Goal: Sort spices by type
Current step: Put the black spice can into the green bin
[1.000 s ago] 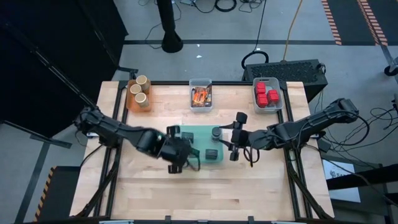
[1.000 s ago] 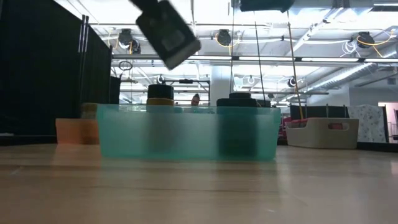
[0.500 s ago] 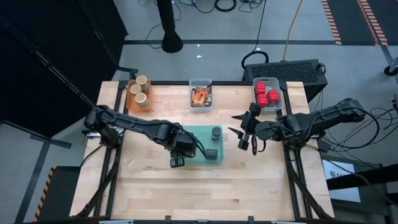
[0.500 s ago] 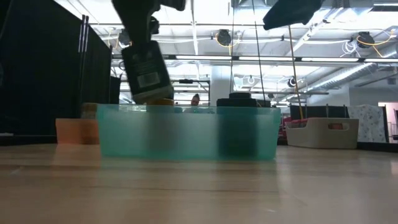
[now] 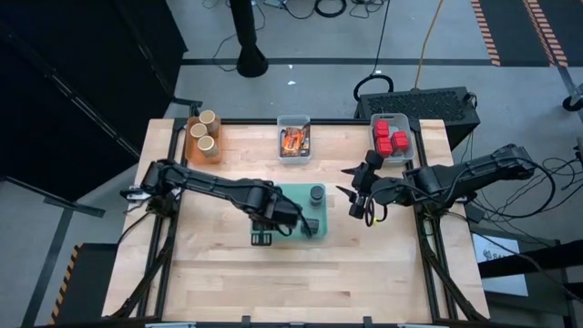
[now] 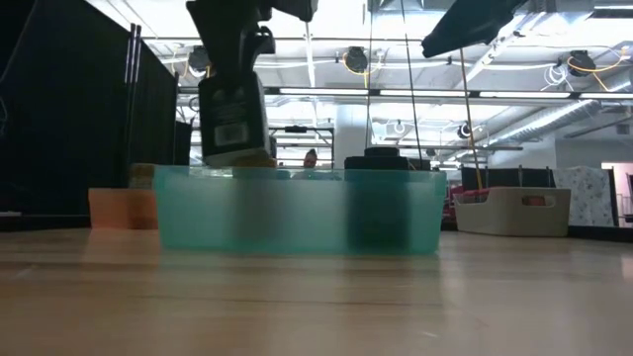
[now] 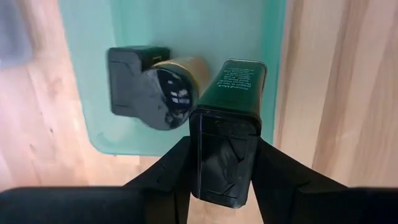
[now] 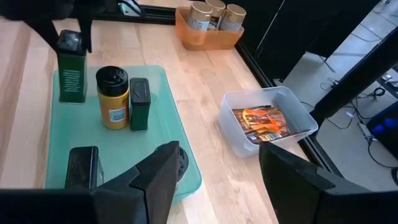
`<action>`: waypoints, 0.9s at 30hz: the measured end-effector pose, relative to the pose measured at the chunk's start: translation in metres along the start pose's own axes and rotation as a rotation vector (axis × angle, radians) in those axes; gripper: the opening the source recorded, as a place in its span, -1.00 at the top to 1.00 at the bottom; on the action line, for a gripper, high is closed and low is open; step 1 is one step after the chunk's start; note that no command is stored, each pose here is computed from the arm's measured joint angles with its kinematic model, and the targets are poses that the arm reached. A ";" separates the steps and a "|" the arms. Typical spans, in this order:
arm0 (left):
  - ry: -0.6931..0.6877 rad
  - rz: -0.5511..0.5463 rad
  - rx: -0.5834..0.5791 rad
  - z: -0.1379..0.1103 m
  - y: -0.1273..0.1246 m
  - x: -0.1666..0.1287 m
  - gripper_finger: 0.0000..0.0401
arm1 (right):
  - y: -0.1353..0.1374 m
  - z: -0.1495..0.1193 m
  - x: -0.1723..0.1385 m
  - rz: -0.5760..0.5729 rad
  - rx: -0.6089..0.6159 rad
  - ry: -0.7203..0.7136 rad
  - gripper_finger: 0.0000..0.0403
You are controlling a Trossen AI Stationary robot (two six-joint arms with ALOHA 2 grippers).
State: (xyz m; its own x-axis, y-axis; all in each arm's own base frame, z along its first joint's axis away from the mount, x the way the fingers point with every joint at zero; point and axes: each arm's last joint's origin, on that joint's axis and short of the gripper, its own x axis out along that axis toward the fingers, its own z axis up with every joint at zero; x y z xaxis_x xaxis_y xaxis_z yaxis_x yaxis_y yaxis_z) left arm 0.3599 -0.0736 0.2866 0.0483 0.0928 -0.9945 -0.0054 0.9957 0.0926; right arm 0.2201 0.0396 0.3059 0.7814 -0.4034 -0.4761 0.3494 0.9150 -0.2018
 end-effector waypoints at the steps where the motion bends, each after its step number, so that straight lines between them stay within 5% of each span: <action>1: 0.007 0.001 0.015 0.000 -0.001 0.002 0.35 | 0.000 0.000 0.000 0.000 -0.001 0.001 -0.04; 15: 0.080 0.072 0.148 0.009 -0.009 0.027 0.35 | 0.000 0.000 0.000 0.000 -0.001 0.002 -0.04; 27: 0.064 0.063 0.122 0.013 -0.011 0.031 0.27 | 0.000 -0.001 0.000 -0.001 -0.005 0.007 -0.04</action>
State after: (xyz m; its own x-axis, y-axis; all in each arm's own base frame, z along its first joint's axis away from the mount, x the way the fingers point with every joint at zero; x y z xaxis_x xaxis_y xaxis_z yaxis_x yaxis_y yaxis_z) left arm 0.3749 -0.0814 0.2550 -0.0119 0.1589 -0.9872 0.1151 0.9810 0.1565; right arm 0.2198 0.0397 0.3052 0.7777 -0.4041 -0.4815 0.3474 0.9147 -0.2065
